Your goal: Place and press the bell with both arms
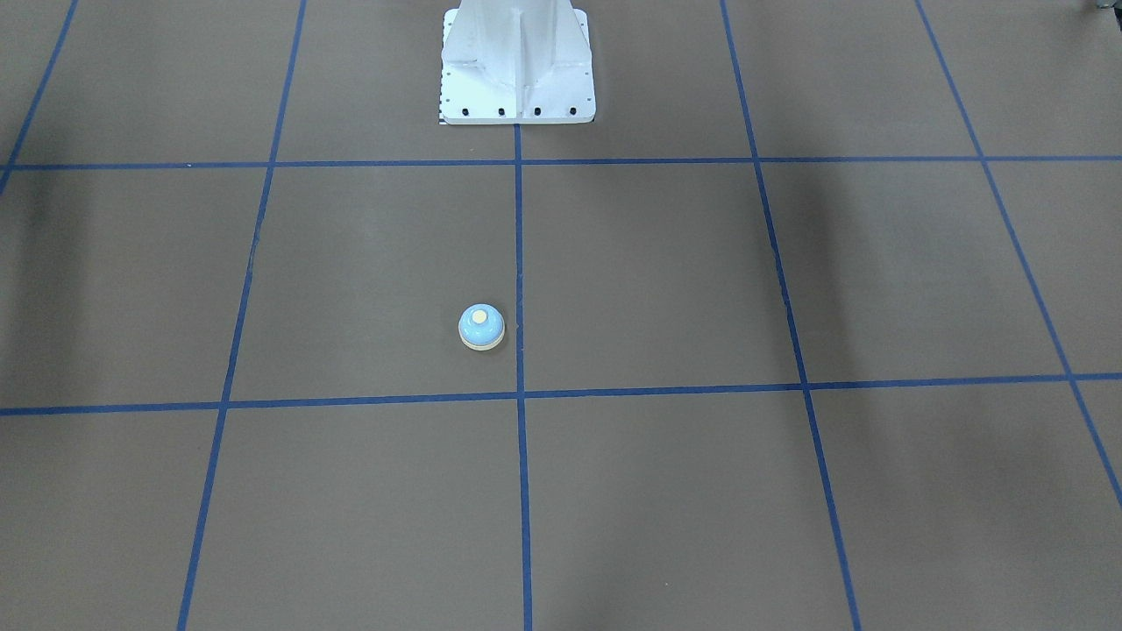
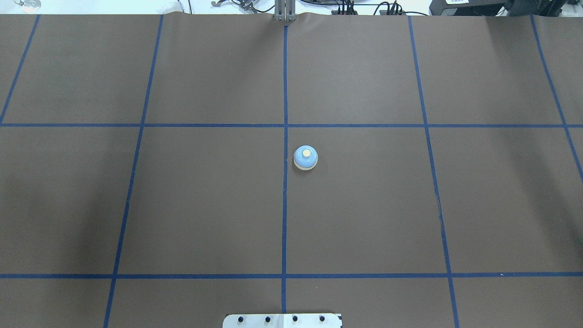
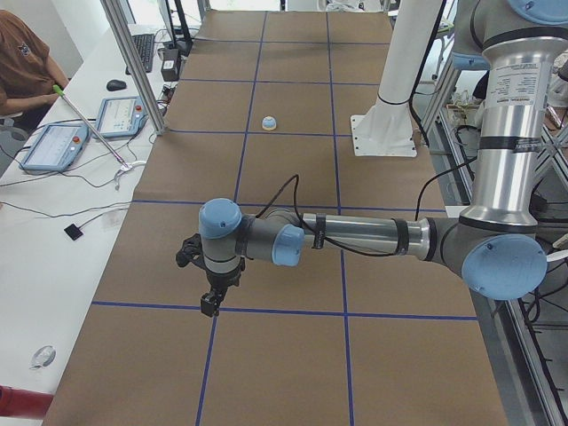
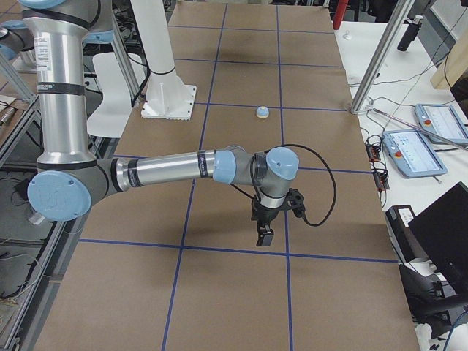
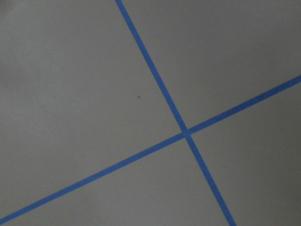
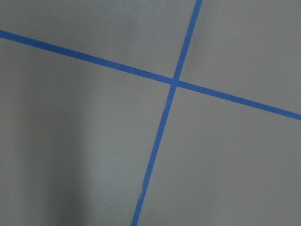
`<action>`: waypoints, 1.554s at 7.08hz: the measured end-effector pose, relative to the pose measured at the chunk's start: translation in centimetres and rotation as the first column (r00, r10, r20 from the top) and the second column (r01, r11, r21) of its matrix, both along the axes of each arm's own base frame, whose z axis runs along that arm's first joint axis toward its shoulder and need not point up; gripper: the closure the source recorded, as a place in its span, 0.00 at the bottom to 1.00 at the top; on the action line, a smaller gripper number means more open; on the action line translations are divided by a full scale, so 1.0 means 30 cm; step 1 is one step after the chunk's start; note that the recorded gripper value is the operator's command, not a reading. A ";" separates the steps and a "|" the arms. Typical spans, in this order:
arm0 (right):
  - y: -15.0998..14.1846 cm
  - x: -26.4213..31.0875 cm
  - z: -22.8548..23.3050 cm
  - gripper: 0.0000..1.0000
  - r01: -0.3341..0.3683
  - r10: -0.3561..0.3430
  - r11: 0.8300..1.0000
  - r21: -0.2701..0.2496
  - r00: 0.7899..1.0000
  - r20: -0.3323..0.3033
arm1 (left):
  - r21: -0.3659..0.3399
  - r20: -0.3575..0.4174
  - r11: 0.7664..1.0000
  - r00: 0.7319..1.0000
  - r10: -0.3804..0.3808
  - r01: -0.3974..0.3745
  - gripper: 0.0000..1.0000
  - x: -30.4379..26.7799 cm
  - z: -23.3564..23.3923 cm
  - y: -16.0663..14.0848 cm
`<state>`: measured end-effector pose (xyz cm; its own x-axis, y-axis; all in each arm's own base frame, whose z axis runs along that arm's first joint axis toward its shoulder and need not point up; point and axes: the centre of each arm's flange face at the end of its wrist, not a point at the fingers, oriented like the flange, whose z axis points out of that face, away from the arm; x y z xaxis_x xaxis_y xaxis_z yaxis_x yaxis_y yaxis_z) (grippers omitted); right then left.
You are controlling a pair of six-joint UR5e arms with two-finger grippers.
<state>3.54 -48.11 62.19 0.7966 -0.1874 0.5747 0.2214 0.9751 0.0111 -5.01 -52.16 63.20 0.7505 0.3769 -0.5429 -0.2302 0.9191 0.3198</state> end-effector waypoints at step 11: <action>0.060 0.010 0.096 0.00 -0.100 0.102 0.995 -0.021 0.981 0.162 | -0.114 -0.055 0.989 0.994 -0.097 0.090 0.00 -0.118 0.024 0.158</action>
<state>3.85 -46.33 65.07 0.7067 -0.1021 0.7001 0.1177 0.9927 0.0260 -8.55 -47.41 63.94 0.7439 0.2412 -0.6232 -0.1250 0.9664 0.2248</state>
